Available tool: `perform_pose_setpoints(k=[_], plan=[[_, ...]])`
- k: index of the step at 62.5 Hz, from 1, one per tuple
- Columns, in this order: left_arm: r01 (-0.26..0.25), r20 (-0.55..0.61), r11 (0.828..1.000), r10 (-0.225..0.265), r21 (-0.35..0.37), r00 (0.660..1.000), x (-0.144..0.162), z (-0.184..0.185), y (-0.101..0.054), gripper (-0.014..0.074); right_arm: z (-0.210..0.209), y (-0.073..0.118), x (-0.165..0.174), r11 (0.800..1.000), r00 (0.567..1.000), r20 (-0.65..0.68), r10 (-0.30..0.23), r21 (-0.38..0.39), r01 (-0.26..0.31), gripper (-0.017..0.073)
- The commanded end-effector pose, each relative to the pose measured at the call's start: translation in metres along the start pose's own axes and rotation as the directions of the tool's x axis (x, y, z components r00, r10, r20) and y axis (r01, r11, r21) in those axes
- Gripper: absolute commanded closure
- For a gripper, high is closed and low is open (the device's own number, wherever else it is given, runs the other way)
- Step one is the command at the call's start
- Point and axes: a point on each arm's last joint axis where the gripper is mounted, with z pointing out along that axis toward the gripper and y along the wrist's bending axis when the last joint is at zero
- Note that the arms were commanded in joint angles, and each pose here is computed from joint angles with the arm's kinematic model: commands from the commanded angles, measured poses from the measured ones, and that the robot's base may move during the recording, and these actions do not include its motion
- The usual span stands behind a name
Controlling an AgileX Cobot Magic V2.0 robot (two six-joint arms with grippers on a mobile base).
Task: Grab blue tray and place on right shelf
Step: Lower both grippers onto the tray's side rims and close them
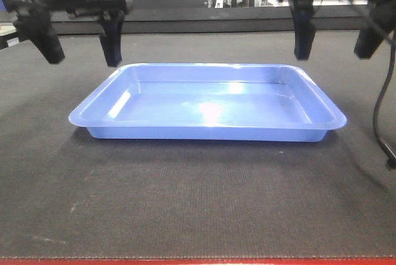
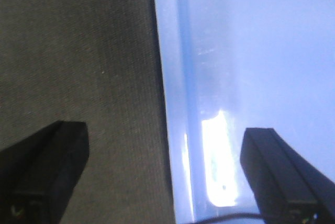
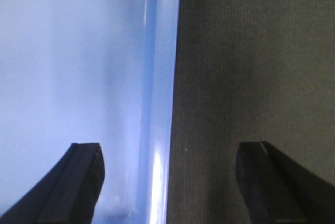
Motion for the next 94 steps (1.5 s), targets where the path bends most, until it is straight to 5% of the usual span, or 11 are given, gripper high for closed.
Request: perform_pose_setpoints(k=[1, 26, 43, 67, 76, 87, 91, 94], plan=[[0.022, 0.111, 0.999, -0.025, 0.029, 0.993, -0.010, -0.024, -0.005, 0.0100, -0.019, 0.001, -0.011, 0.999, 0.994, 0.107, -0.022, -0.036, 0.026, -0.0052], [0.106, 0.064, 0.989, -0.113, 0.099, 0.992, -0.016, 0.016, -0.002, 0.0100, 0.031, 0.007, -0.018, 0.999, 0.996, 0.079, -0.030, -0.031, 0.032, -0.0052], [0.121, 0.059, 0.987, -0.128, 0.107, 0.990, -0.018, 0.025, -0.001, 0.0100, 0.049, 0.008, -0.018, 0.999, 0.998, 0.054, -0.034, -0.024, 0.036, -0.0052], [0.080, -0.001, 0.991, -0.080, 0.110, 0.997, -0.013, 0.033, -0.003, 0.0116, 0.052, 0.008, -0.018, 0.999, 0.998, 0.049, -0.036, -0.022, 0.037, -0.0041], [0.080, -0.003, 0.991, -0.080, 0.110, 0.997, -0.013, 0.033, -0.003, 0.0234, 0.052, 0.008, -0.018, 0.999, 0.998, 0.042, -0.036, -0.020, 0.037, 0.0127], [0.080, -0.003, 0.991, -0.080, 0.110, 0.997, -0.013, 0.033, -0.003, 0.0511, 0.052, 0.007, -0.015, 0.999, 0.999, 0.015, -0.036, -0.011, 0.037, 0.0509], [0.080, -0.014, 0.991, -0.079, 0.108, 0.997, -0.012, 0.033, -0.003, 0.0651, 0.051, 0.007, -0.014, 0.999, 0.999, 0.005, -0.036, -0.007, 0.036, 0.0496], [0.080, -0.022, 0.991, -0.078, 0.107, 0.997, -0.011, 0.033, -0.003, 0.0629, 0.048, 0.006, -0.013, 0.999, 0.999, 0.000, -0.036, -0.005, 0.036, 0.0499]])
